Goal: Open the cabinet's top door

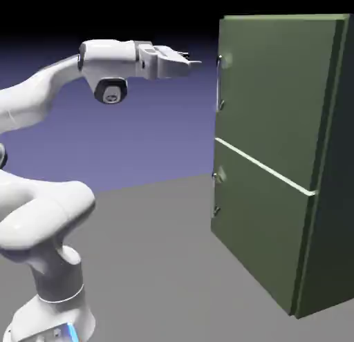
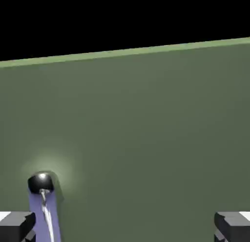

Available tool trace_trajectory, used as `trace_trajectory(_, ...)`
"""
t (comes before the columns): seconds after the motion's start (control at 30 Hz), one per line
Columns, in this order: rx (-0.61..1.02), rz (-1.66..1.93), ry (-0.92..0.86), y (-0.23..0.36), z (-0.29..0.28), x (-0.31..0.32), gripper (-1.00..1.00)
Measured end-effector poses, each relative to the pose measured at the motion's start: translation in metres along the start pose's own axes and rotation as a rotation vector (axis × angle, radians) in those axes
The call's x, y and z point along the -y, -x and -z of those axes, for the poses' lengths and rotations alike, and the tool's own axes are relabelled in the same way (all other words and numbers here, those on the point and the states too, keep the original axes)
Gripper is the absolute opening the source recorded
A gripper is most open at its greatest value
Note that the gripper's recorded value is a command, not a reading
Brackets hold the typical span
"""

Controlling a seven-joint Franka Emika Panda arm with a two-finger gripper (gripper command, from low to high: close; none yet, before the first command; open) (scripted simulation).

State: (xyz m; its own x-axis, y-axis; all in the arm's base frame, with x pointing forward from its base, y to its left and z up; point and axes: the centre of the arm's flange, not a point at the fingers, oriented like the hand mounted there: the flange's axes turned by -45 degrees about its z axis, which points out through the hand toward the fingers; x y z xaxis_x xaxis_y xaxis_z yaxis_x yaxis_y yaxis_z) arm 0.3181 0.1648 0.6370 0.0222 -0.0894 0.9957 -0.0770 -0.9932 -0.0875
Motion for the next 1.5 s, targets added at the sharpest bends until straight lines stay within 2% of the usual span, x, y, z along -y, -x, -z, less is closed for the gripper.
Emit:
trace_trajectory(0.27,-0.028,0.084,-0.032,0.069,-0.054,0.036,0.0)
trace_trajectory(0.33,-0.027,0.088,-0.033,0.073,-0.057,0.037,0.0)
trace_trajectory(0.47,-0.028,0.088,-0.033,0.071,-0.106,0.039,0.0)
trace_trajectory(0.5,-0.027,0.088,-0.033,0.071,-0.107,0.038,-1.0)
trace_trajectory(0.57,-0.027,0.088,-0.033,0.071,-0.107,0.038,-1.0)
trace_trajectory(1.1,-0.008,0.093,-0.479,0.066,0.044,-0.067,-1.0)
trace_trajectory(1.5,0.003,0.094,-0.708,0.061,0.1,-0.145,-1.0)
